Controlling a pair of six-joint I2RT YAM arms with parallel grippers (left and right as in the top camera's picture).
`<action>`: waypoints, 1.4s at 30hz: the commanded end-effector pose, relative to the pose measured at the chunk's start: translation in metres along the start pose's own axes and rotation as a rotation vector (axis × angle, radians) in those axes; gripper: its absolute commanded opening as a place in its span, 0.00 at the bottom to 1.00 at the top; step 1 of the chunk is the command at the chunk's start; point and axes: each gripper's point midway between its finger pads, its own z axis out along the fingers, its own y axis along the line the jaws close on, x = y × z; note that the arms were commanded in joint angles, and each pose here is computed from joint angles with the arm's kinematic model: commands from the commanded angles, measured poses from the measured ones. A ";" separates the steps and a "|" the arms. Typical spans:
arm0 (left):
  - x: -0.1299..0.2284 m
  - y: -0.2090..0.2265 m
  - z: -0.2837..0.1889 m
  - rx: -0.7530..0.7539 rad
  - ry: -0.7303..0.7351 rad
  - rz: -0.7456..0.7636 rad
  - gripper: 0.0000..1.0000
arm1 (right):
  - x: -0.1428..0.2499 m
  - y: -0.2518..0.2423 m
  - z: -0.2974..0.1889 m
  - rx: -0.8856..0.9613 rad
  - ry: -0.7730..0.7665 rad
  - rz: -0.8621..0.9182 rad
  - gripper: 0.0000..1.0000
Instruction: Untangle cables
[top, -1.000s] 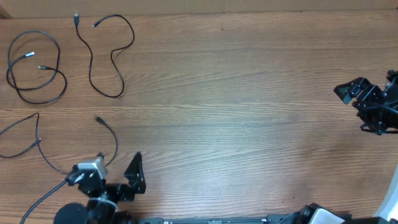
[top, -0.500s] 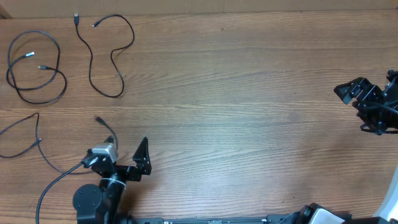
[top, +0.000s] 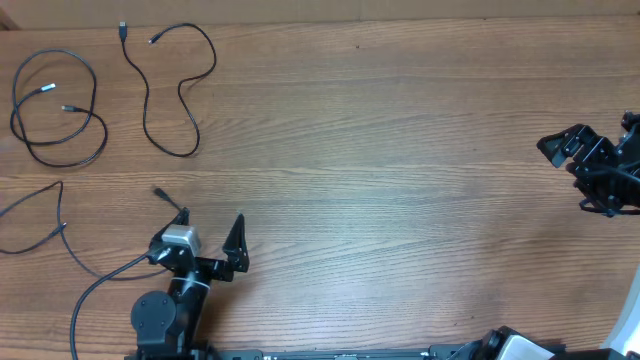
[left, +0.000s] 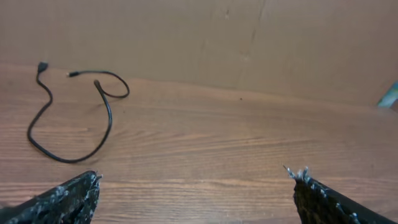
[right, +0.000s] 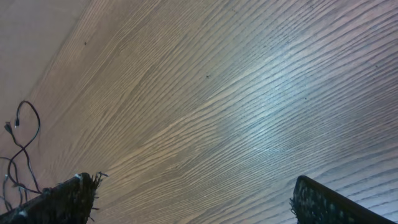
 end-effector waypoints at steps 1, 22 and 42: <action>0.006 0.002 0.002 -0.012 -0.001 0.025 0.99 | -0.005 0.004 -0.008 -0.002 -0.033 -0.025 1.00; 0.011 0.020 0.005 -0.107 -0.016 0.097 0.99 | -0.005 0.004 -0.008 -0.002 -0.033 -0.025 1.00; 0.012 0.020 0.005 -0.107 -0.015 0.098 1.00 | -0.005 0.004 -0.008 -0.002 -0.033 -0.024 1.00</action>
